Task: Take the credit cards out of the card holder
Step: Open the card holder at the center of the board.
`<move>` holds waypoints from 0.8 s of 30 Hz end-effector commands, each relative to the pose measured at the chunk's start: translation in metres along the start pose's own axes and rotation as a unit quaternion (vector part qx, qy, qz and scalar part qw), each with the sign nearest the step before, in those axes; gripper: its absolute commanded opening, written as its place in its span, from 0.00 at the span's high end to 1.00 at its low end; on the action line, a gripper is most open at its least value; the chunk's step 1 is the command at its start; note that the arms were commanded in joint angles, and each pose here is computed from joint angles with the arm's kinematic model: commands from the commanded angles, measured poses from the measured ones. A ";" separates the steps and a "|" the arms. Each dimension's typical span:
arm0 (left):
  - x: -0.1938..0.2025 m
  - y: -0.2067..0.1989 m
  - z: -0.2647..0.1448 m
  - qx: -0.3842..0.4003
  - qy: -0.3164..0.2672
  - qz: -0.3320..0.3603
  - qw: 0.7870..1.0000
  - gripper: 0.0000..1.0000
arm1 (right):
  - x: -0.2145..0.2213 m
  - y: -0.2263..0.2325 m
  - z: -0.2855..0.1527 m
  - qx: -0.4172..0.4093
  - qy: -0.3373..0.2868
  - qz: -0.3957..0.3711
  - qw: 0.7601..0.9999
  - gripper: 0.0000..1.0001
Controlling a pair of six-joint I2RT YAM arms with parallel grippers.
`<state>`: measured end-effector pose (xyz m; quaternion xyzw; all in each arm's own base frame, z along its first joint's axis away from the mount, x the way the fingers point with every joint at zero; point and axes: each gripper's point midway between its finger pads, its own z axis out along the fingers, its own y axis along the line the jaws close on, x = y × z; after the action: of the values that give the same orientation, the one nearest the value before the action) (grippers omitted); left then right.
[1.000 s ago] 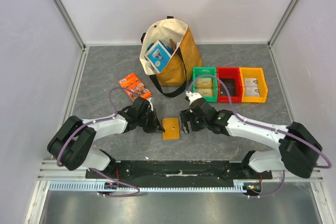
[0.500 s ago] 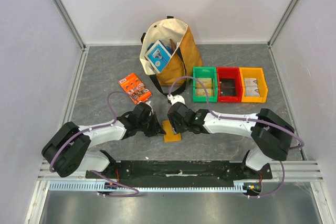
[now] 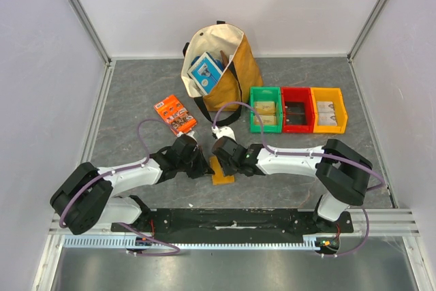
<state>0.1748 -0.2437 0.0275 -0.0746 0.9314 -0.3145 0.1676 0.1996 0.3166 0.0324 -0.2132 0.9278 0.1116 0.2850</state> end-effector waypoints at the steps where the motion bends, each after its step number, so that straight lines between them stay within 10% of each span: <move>1: -0.003 0.002 -0.005 -0.013 -0.016 -0.004 1.000 0.98 | 0.009 -0.017 0.007 0.039 0.008 0.001 0.999 0.67; 11: -0.001 0.021 -0.004 -0.049 -0.017 0.000 0.999 0.98 | 0.006 -0.033 -0.007 -0.025 -0.002 0.055 0.998 0.98; 17: -0.008 0.026 0.000 -0.072 -0.017 0.018 0.997 0.97 | 0.004 -0.037 -0.011 -0.095 -0.020 0.118 0.988 1.00; 21: -0.021 0.021 -0.005 -0.089 -0.028 0.049 0.994 0.75 | 0.007 -0.049 -0.010 -0.118 -0.031 0.166 0.979 1.00; 24: -0.032 0.015 -0.015 -0.103 -0.047 0.071 0.991 0.35 | 0.010 -0.054 -0.008 -0.129 -0.030 0.182 0.974 1.00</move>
<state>0.1843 -0.2298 0.0256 -0.0633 0.9477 -0.2530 0.1842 0.2098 0.2567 0.0193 -0.0905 0.9340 0.2359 0.2525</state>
